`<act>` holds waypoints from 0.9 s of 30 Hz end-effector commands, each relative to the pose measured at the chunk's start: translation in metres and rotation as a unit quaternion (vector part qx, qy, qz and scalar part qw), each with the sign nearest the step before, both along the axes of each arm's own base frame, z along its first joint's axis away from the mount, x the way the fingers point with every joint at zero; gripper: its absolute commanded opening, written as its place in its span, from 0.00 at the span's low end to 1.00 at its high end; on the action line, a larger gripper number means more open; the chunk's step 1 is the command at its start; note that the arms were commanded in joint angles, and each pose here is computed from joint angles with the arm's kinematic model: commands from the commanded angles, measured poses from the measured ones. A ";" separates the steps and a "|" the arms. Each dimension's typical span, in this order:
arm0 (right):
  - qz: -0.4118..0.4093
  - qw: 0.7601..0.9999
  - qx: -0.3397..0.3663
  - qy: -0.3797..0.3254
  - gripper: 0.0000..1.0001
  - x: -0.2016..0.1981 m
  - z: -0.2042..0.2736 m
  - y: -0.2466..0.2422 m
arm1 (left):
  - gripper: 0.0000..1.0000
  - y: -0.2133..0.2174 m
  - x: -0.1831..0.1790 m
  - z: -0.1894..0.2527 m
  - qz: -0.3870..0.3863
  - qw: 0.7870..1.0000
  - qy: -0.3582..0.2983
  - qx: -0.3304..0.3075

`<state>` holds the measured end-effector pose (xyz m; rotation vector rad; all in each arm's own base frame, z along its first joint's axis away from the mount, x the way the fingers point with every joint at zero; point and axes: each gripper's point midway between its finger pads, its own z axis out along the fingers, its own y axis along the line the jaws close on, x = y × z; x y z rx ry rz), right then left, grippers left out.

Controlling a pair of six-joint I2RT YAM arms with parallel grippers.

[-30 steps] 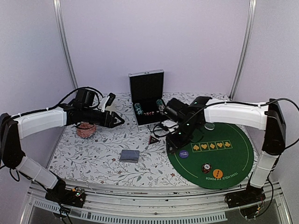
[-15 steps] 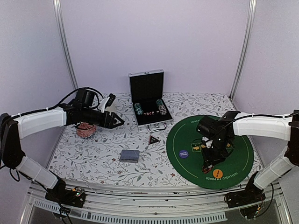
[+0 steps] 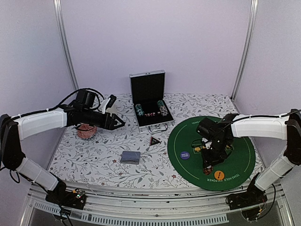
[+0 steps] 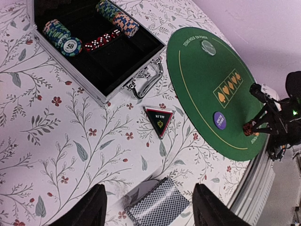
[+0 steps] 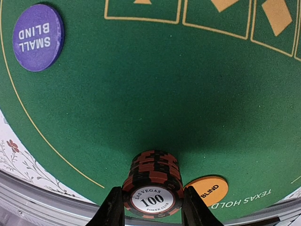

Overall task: Distribute texas hold em gaming equipment
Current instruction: Place the poker chips pile on the poker chips pile.

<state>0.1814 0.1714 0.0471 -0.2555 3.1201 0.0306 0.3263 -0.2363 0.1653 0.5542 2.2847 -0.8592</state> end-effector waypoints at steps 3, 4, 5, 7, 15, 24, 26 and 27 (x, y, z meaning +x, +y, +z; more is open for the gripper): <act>-0.003 1.000 -0.021 0.001 0.15 -0.002 -0.001 -0.011 | 0.64 0.005 0.002 0.005 0.003 1.000 -0.007 0.002; -0.004 1.000 -0.022 0.000 0.15 -0.002 -0.001 -0.011 | 0.64 0.005 0.002 0.004 0.003 1.000 -0.006 0.002; -0.004 1.000 -0.023 0.001 0.14 -0.003 -0.001 -0.012 | 0.64 0.005 0.003 0.004 0.004 1.000 -0.006 0.002; -0.005 1.000 -0.021 0.004 0.14 -0.004 -0.002 -0.011 | 0.64 0.005 0.002 0.004 0.003 1.000 -0.005 0.001; -0.003 1.000 -0.022 0.014 0.30 -0.006 -0.006 -0.011 | 0.64 0.005 0.002 0.004 0.001 1.000 -0.007 0.003; 0.000 1.000 -0.024 0.011 0.87 -0.005 -0.002 -0.011 | 0.64 0.005 0.003 0.003 0.000 1.000 -0.005 0.002; 0.004 1.000 -0.015 0.014 0.90 -0.005 -0.006 -0.007 | 0.64 0.005 0.003 0.003 0.001 1.000 -0.005 0.002; 0.005 1.000 -0.011 0.017 0.91 -0.006 -0.009 -0.005 | 0.64 0.004 0.003 0.003 0.001 1.000 -0.004 0.002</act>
